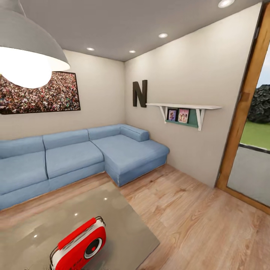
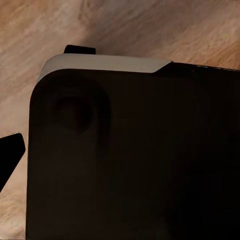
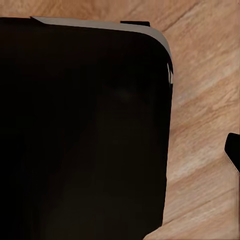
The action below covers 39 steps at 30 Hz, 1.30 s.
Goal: Turn on the radio receiver that's on the table in the living room.
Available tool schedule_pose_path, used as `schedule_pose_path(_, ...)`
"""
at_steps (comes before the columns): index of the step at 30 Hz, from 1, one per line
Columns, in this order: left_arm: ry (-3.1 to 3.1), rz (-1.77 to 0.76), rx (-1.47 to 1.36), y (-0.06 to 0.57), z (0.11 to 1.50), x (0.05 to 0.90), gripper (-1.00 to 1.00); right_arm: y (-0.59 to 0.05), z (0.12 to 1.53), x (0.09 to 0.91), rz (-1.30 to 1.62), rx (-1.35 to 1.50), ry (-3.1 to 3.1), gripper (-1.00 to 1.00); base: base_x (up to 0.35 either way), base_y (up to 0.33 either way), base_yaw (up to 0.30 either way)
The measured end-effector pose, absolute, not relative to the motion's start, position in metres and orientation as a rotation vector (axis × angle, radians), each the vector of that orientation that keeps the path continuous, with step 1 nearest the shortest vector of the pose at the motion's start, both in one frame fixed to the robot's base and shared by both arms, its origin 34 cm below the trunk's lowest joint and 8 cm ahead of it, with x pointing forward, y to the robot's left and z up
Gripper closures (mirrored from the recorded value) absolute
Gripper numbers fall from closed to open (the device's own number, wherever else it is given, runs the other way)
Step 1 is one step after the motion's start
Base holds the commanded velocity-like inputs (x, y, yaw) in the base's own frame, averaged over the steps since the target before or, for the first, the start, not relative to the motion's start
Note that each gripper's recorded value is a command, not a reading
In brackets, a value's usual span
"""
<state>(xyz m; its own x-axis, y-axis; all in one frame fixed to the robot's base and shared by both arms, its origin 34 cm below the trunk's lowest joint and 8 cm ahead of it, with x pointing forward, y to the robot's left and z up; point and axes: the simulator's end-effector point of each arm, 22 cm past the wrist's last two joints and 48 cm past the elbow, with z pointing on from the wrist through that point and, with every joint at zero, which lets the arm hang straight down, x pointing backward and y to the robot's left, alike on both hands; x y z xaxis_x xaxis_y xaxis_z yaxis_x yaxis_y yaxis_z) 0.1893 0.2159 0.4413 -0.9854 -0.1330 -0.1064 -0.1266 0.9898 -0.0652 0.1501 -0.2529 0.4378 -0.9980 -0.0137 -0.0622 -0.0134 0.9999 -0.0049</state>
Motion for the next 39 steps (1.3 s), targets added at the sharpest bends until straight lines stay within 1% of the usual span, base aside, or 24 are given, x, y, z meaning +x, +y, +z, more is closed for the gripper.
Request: schedule_pose_path(39,3.023,-0.102,-0.196,0.2087,0.4417,0.1895,-1.0,-0.2529,0.4378,0.1501,-0.007,-0.023,3.079,-1.0,0.0,0.0,0.271)
